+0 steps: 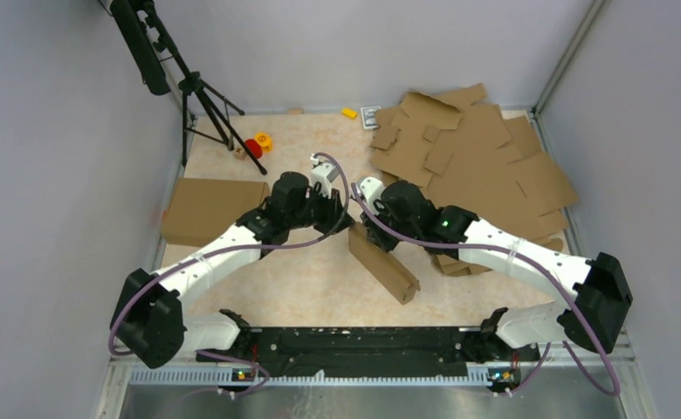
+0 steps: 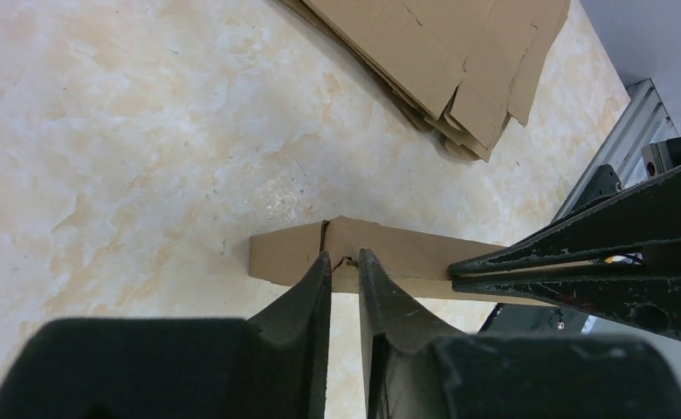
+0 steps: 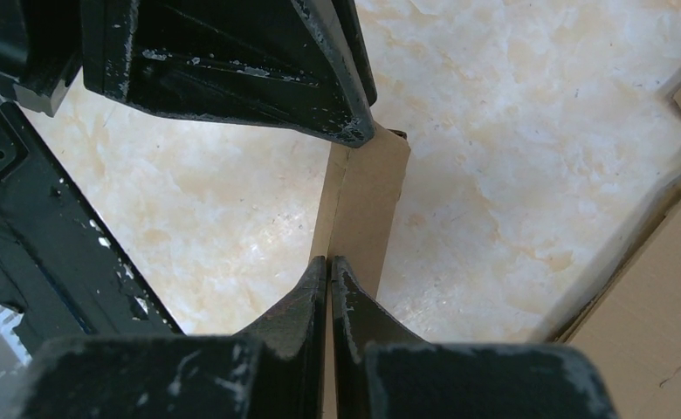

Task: Fold the paper box
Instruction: Close the paper box at the center of the board.

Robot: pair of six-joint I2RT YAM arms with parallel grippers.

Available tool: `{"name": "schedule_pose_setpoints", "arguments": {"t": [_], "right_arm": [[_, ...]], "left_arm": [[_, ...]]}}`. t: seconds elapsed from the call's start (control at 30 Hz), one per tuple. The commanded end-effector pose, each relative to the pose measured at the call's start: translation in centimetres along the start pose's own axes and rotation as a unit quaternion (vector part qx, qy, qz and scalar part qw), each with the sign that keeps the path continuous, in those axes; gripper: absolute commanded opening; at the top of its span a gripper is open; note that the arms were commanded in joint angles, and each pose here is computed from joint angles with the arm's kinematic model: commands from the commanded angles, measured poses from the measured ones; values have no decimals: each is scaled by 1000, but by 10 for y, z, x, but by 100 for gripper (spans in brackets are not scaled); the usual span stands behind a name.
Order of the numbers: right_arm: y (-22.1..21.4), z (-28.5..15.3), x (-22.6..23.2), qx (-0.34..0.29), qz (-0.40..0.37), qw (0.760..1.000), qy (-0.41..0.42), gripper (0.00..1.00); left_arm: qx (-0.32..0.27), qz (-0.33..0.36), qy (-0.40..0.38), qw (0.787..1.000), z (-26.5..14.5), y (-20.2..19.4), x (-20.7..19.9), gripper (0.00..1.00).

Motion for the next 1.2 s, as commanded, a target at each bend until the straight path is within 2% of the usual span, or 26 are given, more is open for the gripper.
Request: {"name": "schedule_pose_setpoints", "arguments": {"t": [0.0,0.13,0.23,0.33,0.47,0.57,0.7,0.83,1.17], "right_arm": [[-10,1,4,18,-8,1000,11,0],[-10,1,4,18,-9,1000,10,3],[-9,0,3,17,-9,1000,4,9],[-7,-2,2,13,-9,1000,-1,28],[-3,-9,1,12,-7,1000,-6,42],[-5,-15,0,21,-7,1000,-14,59],[-16,-20,-1,45,-3,999,-18,88],[-29,-19,3,72,2,997,-5,89],[-55,-11,6,91,-8,996,15,67]], "left_arm": [[-4,9,-22,1000,3,7,-5,16],[0,8,-7,1000,3,2,0,12],[5,8,3,1000,4,-1,4,10],[4,7,4,1000,4,-1,4,13],[1,8,5,1000,4,1,4,16],[0,8,5,1000,4,2,4,21],[0,10,5,1000,4,3,3,23],[0,10,7,1000,4,2,4,24],[-2,1,8,1000,4,2,4,35]]}}
Point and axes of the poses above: each gripper's point midway between its finger pads, its own z axis out along the fingers, its own x axis along the line the jaws close on, y = z × x, the point moved 6 cm from there along -z, back along the fingers, and after that the axes turned 4 degrees about -z, right-handed, at the moved point
